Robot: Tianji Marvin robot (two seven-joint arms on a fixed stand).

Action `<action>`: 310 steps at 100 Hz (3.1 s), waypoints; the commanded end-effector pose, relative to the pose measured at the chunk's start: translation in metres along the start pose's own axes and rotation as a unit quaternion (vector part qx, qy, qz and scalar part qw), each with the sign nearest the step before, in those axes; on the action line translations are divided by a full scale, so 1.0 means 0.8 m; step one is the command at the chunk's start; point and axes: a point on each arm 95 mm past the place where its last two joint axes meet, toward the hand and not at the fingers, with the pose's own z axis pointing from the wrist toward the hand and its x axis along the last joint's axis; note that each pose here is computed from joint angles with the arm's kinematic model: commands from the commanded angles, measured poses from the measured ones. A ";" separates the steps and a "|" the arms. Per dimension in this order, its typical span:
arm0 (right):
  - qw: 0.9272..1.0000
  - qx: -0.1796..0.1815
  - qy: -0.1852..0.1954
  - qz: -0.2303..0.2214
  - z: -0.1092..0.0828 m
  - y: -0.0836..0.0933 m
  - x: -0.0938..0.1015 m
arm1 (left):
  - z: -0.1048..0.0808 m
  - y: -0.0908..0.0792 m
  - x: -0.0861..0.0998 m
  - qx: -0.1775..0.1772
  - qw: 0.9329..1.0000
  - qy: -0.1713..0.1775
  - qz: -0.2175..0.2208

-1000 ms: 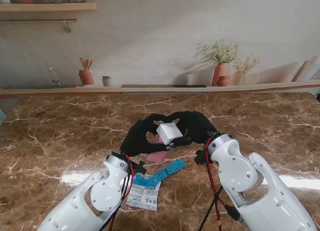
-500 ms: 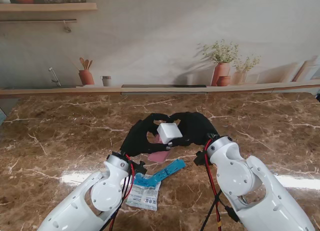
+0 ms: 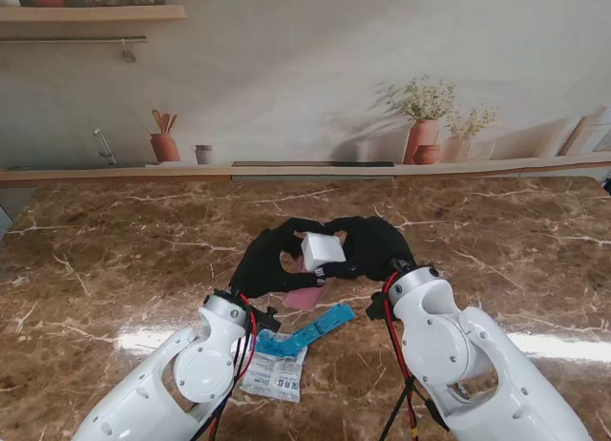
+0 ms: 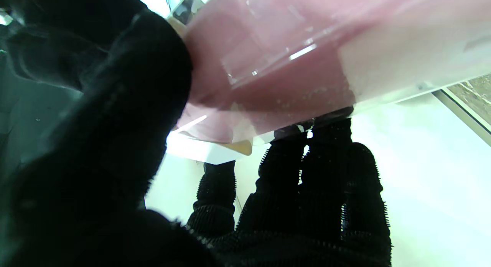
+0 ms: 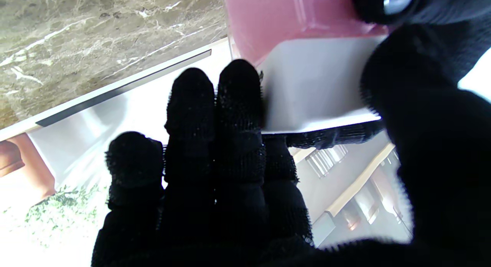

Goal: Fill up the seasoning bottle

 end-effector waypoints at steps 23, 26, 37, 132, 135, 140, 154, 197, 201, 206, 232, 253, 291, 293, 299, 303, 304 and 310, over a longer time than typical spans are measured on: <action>1.000 -0.016 0.009 -0.015 -0.010 -0.013 0.032 | 0.005 -0.005 0.000 0.005 1.000 -0.005 0.005; 1.000 -0.020 0.006 -0.020 -0.010 -0.013 0.035 | 0.005 -0.005 0.000 0.006 1.000 -0.005 0.006; 0.999 -0.026 -0.009 -0.042 -0.013 -0.014 0.044 | 0.004 -0.006 0.000 0.010 1.000 0.002 0.010; 0.984 -0.133 -0.057 -0.106 -0.033 0.012 0.029 | 0.013 -0.030 -0.031 0.039 0.997 0.009 0.063; 0.984 -0.133 -0.059 -0.106 -0.033 0.012 0.027 | 0.014 -0.031 -0.034 0.042 0.997 0.005 0.064; 0.984 -0.130 -0.062 -0.104 -0.034 0.011 0.023 | 0.016 -0.034 -0.039 0.046 0.997 -0.002 0.067; 0.984 -0.119 -0.080 -0.108 -0.034 0.002 0.005 | 0.021 -0.039 -0.059 0.060 0.995 -0.024 0.079; 0.981 -0.081 -0.153 -0.083 -0.034 -0.031 -0.046 | 0.046 -0.028 -0.127 0.084 0.989 -0.083 0.086; 0.981 -0.079 -0.155 -0.085 -0.033 -0.033 -0.049 | 0.048 -0.026 -0.131 0.088 0.989 -0.087 0.085; 0.981 -0.075 -0.158 -0.085 -0.033 -0.035 -0.051 | 0.050 -0.023 -0.136 0.092 0.988 -0.093 0.084; 0.981 -0.062 -0.166 -0.078 -0.029 -0.041 -0.060 | 0.057 -0.013 -0.160 0.105 0.984 -0.118 0.082; 0.981 -0.061 -0.168 -0.075 -0.026 -0.044 -0.064 | 0.054 -0.010 -0.172 0.106 0.982 -0.144 0.068; 0.982 -0.059 -0.167 -0.071 -0.025 -0.049 -0.066 | 0.036 -0.004 -0.194 0.085 0.979 -0.173 0.062; 0.982 -0.059 -0.167 -0.071 -0.025 -0.049 -0.067 | 0.035 -0.004 -0.195 0.083 0.979 -0.174 0.063; 0.982 -0.059 -0.167 -0.070 -0.024 -0.050 -0.067 | 0.031 -0.005 -0.197 0.080 0.979 -0.177 0.063; 0.982 -0.060 -0.167 -0.069 -0.024 -0.050 -0.067 | 0.029 -0.005 -0.199 0.077 0.979 -0.178 0.064; 0.982 -0.060 -0.167 -0.069 -0.024 -0.050 -0.067 | 0.028 -0.005 -0.199 0.077 0.979 -0.179 0.064; 0.982 -0.061 -0.167 -0.067 -0.024 -0.051 -0.066 | 0.023 -0.007 -0.201 0.072 0.979 -0.182 0.063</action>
